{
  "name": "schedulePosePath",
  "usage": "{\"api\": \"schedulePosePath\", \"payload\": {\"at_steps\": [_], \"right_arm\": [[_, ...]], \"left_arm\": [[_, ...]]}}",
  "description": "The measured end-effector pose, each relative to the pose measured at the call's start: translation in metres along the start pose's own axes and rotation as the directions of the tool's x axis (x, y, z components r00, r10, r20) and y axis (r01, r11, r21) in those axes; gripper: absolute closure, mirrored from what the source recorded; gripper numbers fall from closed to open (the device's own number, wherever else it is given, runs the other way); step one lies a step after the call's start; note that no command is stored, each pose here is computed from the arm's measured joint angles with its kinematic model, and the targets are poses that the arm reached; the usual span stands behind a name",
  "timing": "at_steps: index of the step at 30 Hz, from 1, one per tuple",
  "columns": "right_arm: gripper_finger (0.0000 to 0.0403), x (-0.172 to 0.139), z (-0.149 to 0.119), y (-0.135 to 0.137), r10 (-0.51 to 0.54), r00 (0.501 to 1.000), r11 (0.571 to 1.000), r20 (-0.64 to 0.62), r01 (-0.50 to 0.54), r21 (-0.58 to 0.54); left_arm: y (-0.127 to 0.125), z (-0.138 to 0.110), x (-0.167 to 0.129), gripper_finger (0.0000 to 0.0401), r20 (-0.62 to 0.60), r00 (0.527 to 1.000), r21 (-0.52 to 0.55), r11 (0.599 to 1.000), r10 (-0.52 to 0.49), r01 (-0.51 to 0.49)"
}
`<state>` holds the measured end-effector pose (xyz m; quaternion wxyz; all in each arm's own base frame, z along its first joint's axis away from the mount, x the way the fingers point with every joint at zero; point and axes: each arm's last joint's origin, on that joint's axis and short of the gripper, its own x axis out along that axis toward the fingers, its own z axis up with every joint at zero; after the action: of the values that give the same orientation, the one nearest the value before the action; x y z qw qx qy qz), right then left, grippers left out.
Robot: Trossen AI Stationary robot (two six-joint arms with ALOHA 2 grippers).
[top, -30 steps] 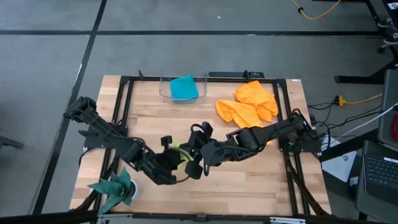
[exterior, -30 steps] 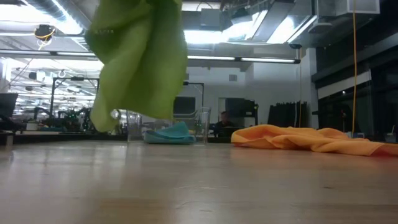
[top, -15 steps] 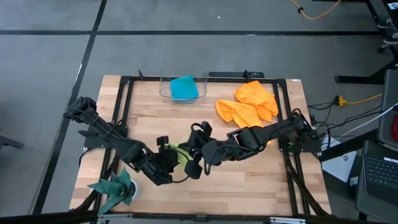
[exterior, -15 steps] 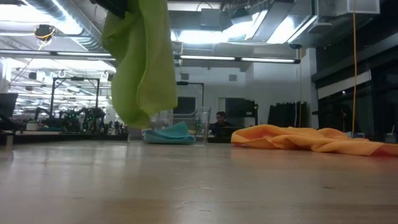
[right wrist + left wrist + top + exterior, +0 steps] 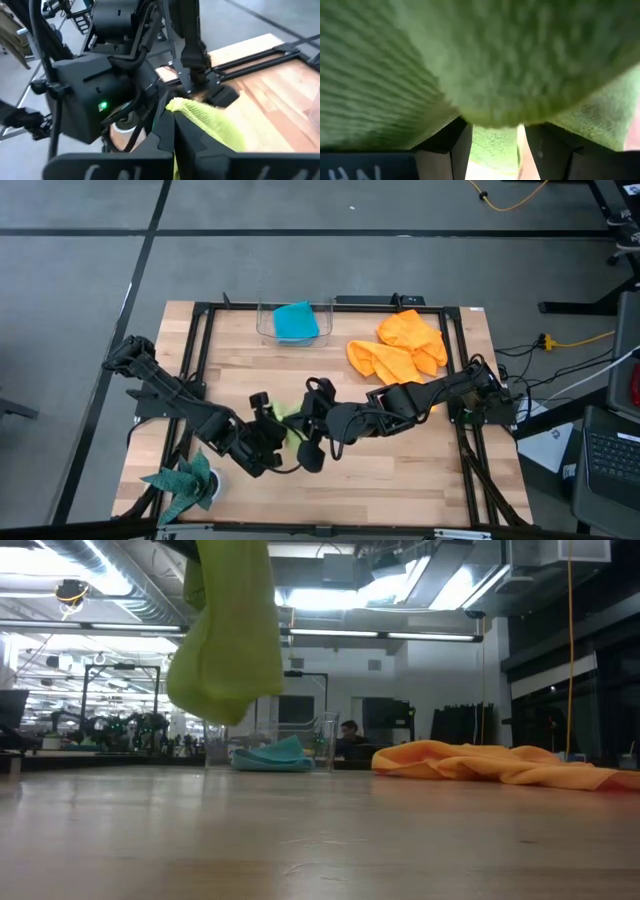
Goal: Fold microfiber towels
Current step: Fold the green microfiber cloth
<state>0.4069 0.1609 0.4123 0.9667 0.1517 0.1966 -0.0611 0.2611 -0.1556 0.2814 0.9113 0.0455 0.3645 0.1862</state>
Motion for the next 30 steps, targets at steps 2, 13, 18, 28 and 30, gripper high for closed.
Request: {"api": "schedulePosePath", "payload": {"at_steps": [2, 13, 18, 28, 30], "right_arm": [[0.0403, 0.000, -0.001, 0.000, 0.002, 1.000, 1.000, -0.013, -0.002, 0.014], [0.0403, -0.001, -0.006, -0.001, 0.008, 0.998, 1.000, -0.069, -0.007, 0.024], [0.0403, -0.001, -0.006, -0.001, 0.023, 0.997, 0.999, -0.078, -0.021, 0.024], [0.0403, -0.005, -0.019, 0.000, -0.010, 0.984, 1.000, -0.176, 0.014, 0.022], [0.0403, -0.006, -0.022, -0.002, -0.025, 0.977, 0.999, -0.214, 0.032, 0.029]], "left_arm": [[0.001, -0.001, 0.000, 0.0228, 0.002, 1.000, -0.013, 1.000, 0.024, -0.024], [0.003, -0.007, -0.004, 0.0243, 0.020, 0.994, -0.080, 0.992, 0.104, -0.102], [0.004, -0.007, -0.004, 0.0299, 0.032, 0.992, -0.082, 0.990, 0.121, -0.118], [0.008, -0.016, -0.011, 0.0399, -0.022, 0.988, -0.050, 0.986, 0.156, -0.157], [0.009, -0.017, -0.016, 0.0400, -0.034, 0.986, -0.050, 0.985, 0.163, -0.164]]}}
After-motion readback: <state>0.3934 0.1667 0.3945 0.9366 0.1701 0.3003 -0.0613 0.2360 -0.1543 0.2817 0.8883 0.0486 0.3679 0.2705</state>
